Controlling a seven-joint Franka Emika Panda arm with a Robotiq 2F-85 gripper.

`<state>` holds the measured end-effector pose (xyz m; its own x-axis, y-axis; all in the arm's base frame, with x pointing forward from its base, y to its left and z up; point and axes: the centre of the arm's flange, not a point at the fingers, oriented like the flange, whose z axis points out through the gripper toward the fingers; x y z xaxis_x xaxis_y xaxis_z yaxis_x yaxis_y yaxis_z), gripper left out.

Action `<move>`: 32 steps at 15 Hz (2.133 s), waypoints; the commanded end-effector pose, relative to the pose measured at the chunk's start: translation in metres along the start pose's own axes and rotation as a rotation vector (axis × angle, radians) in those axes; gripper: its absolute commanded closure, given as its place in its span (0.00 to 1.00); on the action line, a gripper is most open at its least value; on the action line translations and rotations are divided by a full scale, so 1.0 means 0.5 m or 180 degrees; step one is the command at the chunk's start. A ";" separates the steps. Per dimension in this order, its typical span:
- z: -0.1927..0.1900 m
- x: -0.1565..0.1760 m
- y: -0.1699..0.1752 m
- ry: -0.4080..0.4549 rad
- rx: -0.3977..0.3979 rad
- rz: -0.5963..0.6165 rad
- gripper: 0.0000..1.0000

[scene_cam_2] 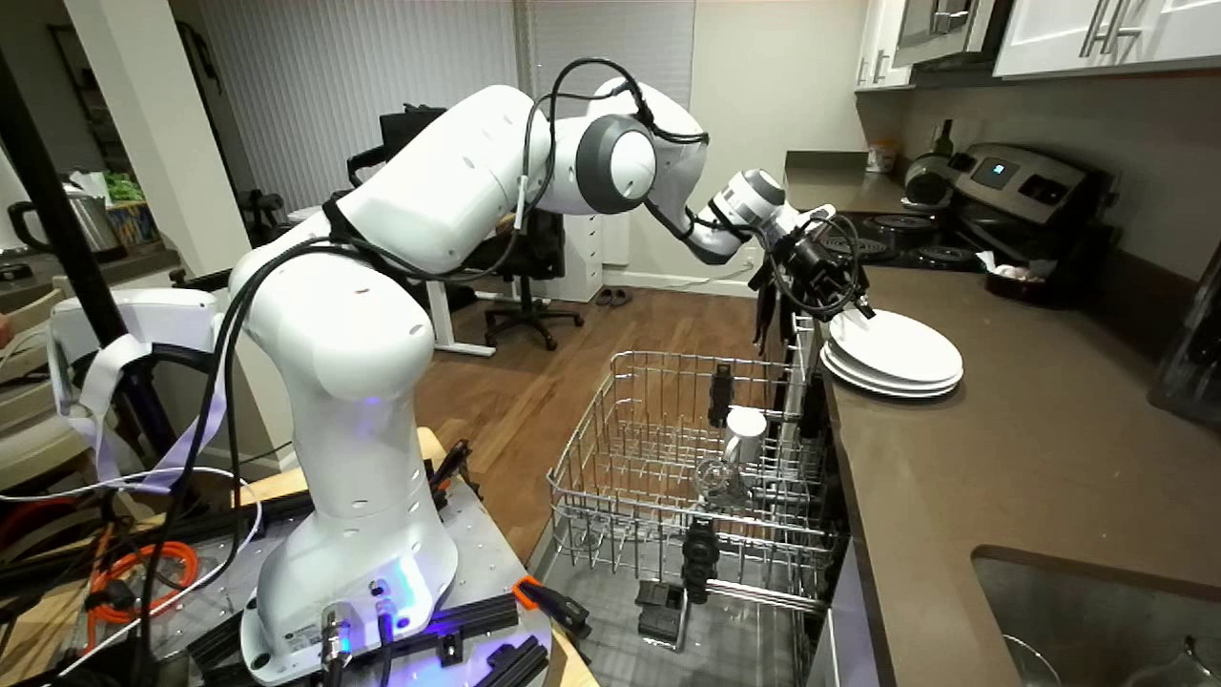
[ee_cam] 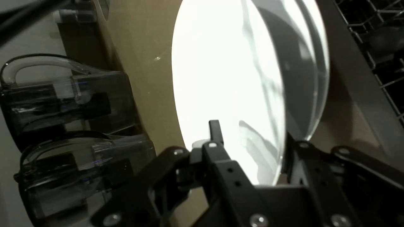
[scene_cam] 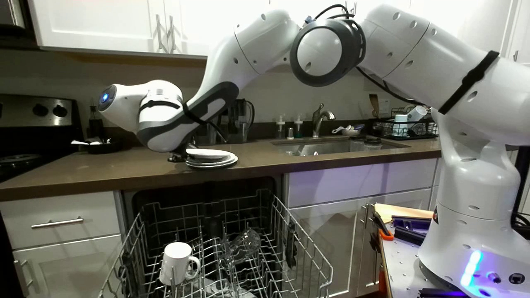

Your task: Move the white plate from the plate dryer and put it on top of the two plates on the counter

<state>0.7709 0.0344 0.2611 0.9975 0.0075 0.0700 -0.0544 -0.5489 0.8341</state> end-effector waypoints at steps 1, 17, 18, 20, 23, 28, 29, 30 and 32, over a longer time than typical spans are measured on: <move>-0.002 0.020 -0.002 -0.0036 0.0153 -0.0097 0.56; -0.029 -0.036 0.037 -0.0042 0.0494 0.0026 0.50; -0.025 -0.039 0.037 -0.0052 0.0513 0.0025 0.51; -0.018 -0.043 0.040 -0.0077 0.0578 0.0028 0.51; -0.014 -0.045 0.051 -0.0062 0.0745 0.0035 0.51; -0.007 -0.039 0.084 -0.0025 0.1022 0.0137 0.50; -0.008 -0.038 0.090 -0.0018 0.1073 0.0150 0.50; -0.009 -0.037 0.097 -0.0003 0.1127 0.0158 0.47; -0.019 -0.035 0.112 0.0048 0.1239 0.0173 0.45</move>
<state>0.7642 0.0185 0.2920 0.9915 -0.0453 0.1219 -0.1112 -0.7809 0.6147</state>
